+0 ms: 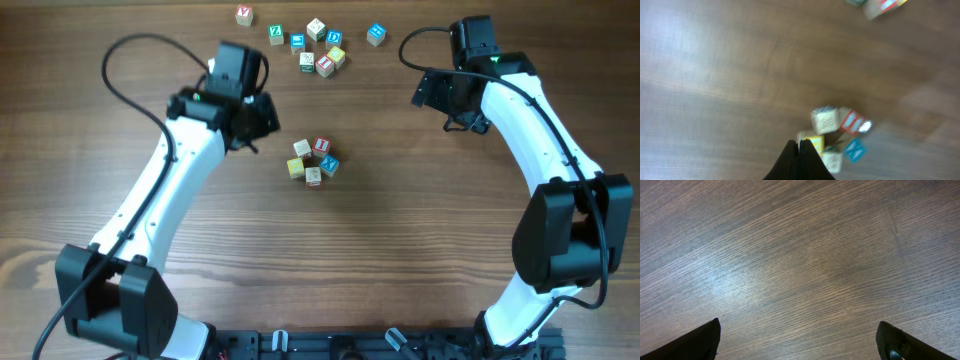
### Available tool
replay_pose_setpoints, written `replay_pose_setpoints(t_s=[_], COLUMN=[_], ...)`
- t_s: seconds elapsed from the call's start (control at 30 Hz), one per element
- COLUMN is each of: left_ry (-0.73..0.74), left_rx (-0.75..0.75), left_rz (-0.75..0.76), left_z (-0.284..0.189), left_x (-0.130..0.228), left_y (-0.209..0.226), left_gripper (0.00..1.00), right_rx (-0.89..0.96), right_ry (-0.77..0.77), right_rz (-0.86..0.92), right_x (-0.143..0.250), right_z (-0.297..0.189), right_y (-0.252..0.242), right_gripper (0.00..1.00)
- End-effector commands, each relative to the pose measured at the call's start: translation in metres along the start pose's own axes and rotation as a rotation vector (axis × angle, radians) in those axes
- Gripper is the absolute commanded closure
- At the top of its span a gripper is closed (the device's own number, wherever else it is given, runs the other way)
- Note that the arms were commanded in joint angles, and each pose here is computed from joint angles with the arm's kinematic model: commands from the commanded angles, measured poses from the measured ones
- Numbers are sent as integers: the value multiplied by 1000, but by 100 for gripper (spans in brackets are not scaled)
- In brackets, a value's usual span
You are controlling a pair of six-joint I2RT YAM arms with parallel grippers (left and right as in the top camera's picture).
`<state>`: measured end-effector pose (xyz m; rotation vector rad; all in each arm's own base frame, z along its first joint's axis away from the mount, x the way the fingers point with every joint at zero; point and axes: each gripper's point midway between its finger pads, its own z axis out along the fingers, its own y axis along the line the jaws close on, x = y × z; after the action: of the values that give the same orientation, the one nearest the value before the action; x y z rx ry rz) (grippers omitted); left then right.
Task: Form a circle
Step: 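Raise the left gripper and withdraw it to the upper left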
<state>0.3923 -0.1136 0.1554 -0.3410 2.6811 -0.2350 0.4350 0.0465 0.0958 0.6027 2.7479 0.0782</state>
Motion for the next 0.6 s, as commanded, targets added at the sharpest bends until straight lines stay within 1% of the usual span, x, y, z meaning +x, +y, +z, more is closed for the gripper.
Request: replay_pose_setpoints(t_s=[0.0, 0.13, 0.3, 0.43, 0.47, 0.5, 0.53, 0.57], left_ry=[45, 103, 141, 141, 134, 130, 130, 132], left_rx=[-47, -150, -214, -244, -250, -257, -265, -270], left_rz=[40, -23, -137, -211, -235, -256, -278, -290], left_z=[22, 46, 62, 67, 69, 70, 69, 68], left_x=[-5, -1, -8, -16, -20, -23, -25, -25], left_y=[5, 38, 84, 117, 126, 135, 145, 150], left_gripper=[96, 96, 96, 87, 77, 58, 42, 36], right_rx=[14, 14, 14, 14, 14, 14, 14, 14], right_ry=[-18, -17, -17, -17, -17, -17, -18, -18], right_rz=[-3, -2, -3, -2, -3, -3, -2, -3], right_x=[-4, -4, -4, -4, -4, -4, -4, -4], right_z=[-1, -1, -1, -1, -1, -1, -1, -1], right_y=[-1, -1, -1, -1, -1, -1, -1, -1], right_gripper=[0, 0, 0, 0, 0, 0, 0, 0])
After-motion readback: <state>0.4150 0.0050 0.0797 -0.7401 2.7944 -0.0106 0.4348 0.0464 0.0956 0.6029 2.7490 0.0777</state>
